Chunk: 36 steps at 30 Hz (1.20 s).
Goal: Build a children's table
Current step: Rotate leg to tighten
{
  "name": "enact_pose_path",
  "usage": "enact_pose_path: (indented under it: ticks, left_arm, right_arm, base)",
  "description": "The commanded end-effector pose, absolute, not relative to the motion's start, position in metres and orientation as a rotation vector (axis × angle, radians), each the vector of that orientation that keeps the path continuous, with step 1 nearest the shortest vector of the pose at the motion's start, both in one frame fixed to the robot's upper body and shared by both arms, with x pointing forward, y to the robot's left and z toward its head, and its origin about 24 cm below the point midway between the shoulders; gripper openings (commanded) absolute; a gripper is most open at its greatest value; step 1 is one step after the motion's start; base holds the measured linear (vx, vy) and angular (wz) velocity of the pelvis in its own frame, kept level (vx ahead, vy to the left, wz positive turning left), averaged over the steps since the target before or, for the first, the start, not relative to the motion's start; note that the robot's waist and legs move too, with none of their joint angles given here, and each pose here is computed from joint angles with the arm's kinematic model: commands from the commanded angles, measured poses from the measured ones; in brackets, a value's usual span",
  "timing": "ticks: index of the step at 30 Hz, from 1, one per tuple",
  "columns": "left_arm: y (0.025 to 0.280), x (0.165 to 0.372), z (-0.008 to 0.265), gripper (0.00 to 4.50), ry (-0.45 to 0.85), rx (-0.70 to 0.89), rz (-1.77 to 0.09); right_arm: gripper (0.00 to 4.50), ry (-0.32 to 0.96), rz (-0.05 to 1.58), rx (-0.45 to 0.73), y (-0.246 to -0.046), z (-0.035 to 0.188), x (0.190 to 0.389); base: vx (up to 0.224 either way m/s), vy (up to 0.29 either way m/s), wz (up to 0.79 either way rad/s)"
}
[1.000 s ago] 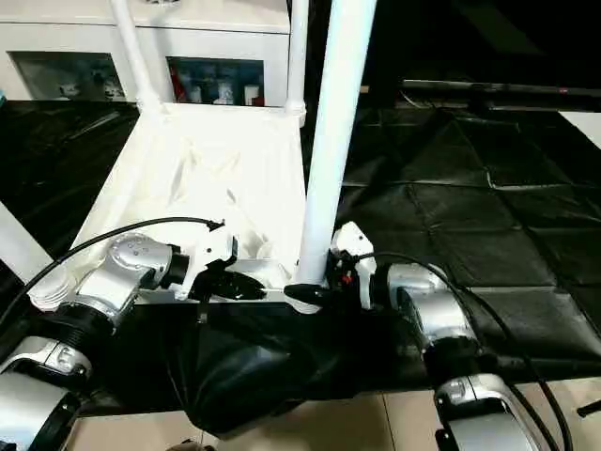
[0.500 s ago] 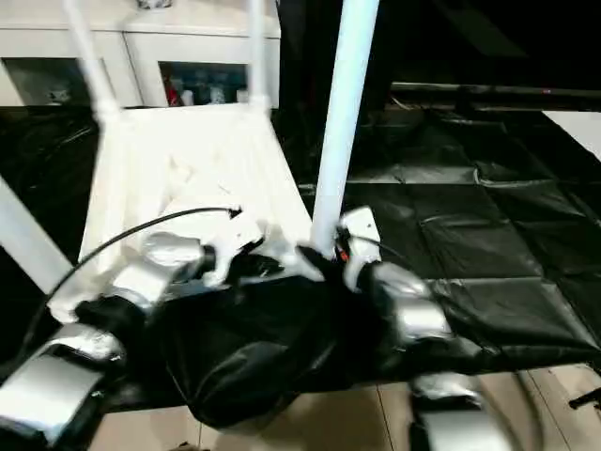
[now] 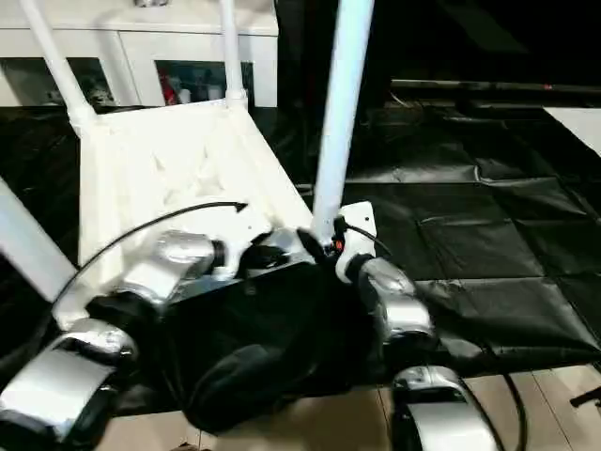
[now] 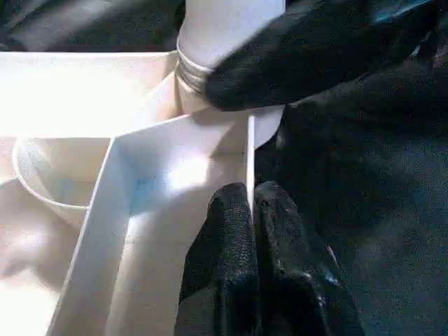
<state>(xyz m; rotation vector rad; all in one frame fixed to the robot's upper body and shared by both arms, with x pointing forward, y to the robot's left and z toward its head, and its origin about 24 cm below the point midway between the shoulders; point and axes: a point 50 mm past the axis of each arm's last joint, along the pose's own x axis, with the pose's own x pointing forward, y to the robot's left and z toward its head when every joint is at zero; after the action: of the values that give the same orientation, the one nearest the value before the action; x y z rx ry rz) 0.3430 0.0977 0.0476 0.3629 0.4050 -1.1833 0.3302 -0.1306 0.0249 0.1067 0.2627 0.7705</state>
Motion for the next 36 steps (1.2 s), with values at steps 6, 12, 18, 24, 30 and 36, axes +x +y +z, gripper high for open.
enact_pose_path:
  ticks: [6,12,18,24,30,36]
  left_arm:
    - [0.1,0.322,0.05,0.0,0.395,0.342,-1.477]
    - [0.114,0.317,0.05,0.0,0.447,0.356,-1.523]
    - [0.113,0.316,0.049,0.0,0.437,0.347,-1.518]
    - [0.108,0.322,0.048,0.0,0.406,0.342,-1.422]
    - [0.089,0.343,0.051,0.0,0.356,0.314,-1.17]
    - [0.057,0.351,0.054,0.0,0.328,0.279,-1.025]
  right_arm:
    - [3.64,0.364,1.232,0.034,-0.125,0.027,0.304]
    - [3.33,0.407,1.304,-0.02,-0.141,0.031,0.301]
    - [2.74,0.41,1.327,0.0,-0.137,0.034,0.301]
    - [2.65,0.419,1.299,0.025,-0.133,0.027,0.297]
    - [2.63,0.402,0.864,0.052,-0.13,0.008,0.315]
    - [2.62,0.413,0.534,0.182,-0.113,-0.004,0.325]
  base:
    - [0.0,0.0,0.0]
    - [0.0,0.0,0.0]
    - [0.0,0.0,0.0]
    - [0.0,0.0,0.0]
    - [0.0,0.0,0.0]
    - [0.0,0.0,0.0]
